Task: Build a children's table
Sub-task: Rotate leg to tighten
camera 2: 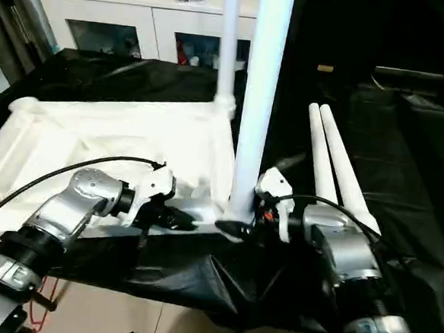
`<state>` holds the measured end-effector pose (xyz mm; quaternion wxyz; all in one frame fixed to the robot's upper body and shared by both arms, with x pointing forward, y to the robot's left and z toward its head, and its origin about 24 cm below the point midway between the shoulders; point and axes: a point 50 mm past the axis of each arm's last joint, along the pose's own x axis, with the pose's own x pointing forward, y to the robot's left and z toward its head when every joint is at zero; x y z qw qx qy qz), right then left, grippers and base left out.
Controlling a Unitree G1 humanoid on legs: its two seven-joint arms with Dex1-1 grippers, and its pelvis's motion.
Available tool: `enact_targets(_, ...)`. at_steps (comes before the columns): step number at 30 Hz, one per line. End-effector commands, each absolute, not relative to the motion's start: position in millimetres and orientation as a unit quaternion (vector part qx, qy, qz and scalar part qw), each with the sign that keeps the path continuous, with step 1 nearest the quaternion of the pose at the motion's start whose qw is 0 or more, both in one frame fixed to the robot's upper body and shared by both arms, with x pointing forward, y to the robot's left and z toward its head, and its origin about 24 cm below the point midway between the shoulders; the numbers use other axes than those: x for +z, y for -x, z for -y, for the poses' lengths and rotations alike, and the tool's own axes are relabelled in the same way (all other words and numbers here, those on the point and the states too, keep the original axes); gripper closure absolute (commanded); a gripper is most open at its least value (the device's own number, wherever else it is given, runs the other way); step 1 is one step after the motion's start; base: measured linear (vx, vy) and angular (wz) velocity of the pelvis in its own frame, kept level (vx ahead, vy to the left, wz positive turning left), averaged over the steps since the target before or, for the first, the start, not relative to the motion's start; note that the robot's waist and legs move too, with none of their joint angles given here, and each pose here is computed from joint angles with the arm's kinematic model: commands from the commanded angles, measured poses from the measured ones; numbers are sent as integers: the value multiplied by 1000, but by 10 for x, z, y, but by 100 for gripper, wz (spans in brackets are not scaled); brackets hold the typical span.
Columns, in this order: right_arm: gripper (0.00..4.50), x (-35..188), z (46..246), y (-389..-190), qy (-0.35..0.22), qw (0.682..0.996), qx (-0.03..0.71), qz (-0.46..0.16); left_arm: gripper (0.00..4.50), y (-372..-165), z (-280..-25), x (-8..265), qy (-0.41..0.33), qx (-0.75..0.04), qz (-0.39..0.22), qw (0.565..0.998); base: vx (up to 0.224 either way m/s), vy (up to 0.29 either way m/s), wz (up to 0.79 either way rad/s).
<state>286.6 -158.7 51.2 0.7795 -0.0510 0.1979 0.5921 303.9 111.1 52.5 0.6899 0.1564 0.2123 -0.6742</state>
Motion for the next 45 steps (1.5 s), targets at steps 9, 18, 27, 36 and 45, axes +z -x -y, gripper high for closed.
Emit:
enact_targets(9, 172, 451, 1306, -2808, 45, 761, 614, -203, 450, -3093, -935, 654, -147, -671, -169, 707, 0, 0, 0)
enact_targets(18, 176, 175, 1257, -3238, 48, 899, 367, -233, 450, -3318, -733, 705, -130, -579, -156, 790, 0, 0, 0)
enact_targets(27, 107, 208, 875, -3415, -15, 927, 312, -206, 450, -3420, -477, 702, -121, -500, -152, 844, 0, 0, 0)
enact_targets(36, 55, 319, 1011, -3426, 7, 918, 360, -164, 450, -3324, -557, 668, -133, -544, -148, 815, 0, 0, 0)
enact_targets(45, 55, 510, 1529, -3199, 39, 906, 403, -127, 450, -3352, -698, 625, -137, -521, -161, 827, 0, 0, 0)
